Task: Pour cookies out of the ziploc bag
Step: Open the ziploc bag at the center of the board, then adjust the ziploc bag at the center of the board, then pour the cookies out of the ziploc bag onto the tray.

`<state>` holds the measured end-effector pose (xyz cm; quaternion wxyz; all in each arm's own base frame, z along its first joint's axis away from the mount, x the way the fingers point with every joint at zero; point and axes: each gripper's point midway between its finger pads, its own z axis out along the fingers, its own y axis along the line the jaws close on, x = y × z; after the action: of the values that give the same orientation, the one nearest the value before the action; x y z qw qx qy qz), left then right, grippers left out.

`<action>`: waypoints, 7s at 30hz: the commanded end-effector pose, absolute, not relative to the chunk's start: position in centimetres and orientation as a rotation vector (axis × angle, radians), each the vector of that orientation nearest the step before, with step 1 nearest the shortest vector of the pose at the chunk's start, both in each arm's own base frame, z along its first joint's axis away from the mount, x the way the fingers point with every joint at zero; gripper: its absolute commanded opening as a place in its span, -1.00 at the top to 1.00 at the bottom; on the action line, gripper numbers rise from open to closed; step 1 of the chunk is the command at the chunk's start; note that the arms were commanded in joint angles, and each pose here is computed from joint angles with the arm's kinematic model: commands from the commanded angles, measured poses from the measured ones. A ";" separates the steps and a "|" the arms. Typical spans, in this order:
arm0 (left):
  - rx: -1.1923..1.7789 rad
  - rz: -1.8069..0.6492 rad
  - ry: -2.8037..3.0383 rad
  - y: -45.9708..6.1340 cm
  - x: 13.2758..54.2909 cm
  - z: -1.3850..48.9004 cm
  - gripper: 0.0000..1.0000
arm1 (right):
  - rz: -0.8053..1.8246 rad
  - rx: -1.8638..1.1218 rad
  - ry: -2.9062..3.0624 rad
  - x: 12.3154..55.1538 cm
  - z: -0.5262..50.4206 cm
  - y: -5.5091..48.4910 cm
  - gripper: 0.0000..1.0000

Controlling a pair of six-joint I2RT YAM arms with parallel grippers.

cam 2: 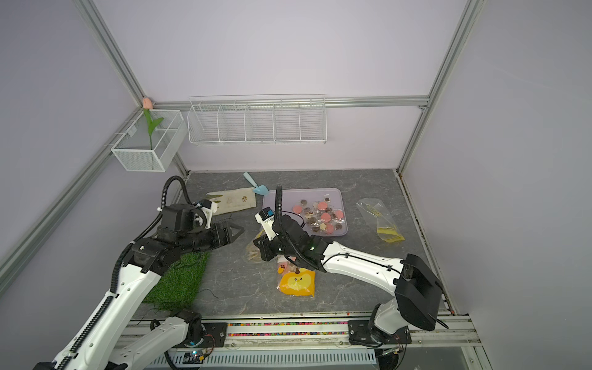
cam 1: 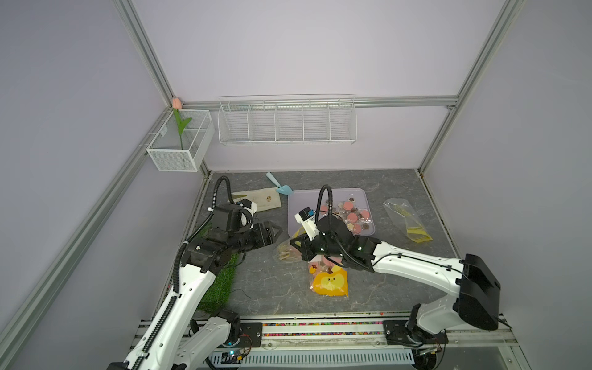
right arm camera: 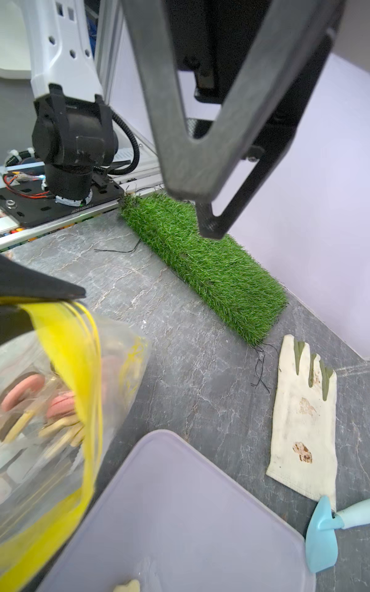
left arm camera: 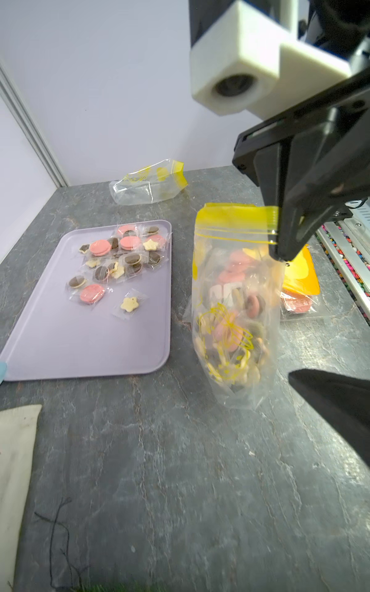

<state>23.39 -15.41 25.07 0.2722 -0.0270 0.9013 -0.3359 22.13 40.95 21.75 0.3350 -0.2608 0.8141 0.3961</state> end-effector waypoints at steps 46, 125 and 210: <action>-0.327 -1.080 2.295 -17.0 28.6 12.4 0.04 | 1.063 -0.396 2.144 25.3 18.7 31.6 0.86; -0.196 -1.092 2.223 -20.4 38.8 22.4 1.00 | 1.191 -0.154 2.220 40.7 12.9 33.8 0.86; 0.040 -1.018 2.306 -33.1 47.7 22.3 1.00 | 1.000 -0.009 2.219 53.6 8.3 21.6 0.86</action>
<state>47.18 -32.83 19.93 0.2854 0.0118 0.8816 -0.3758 53.10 23.78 8.41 0.3355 -0.0206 0.8452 0.4155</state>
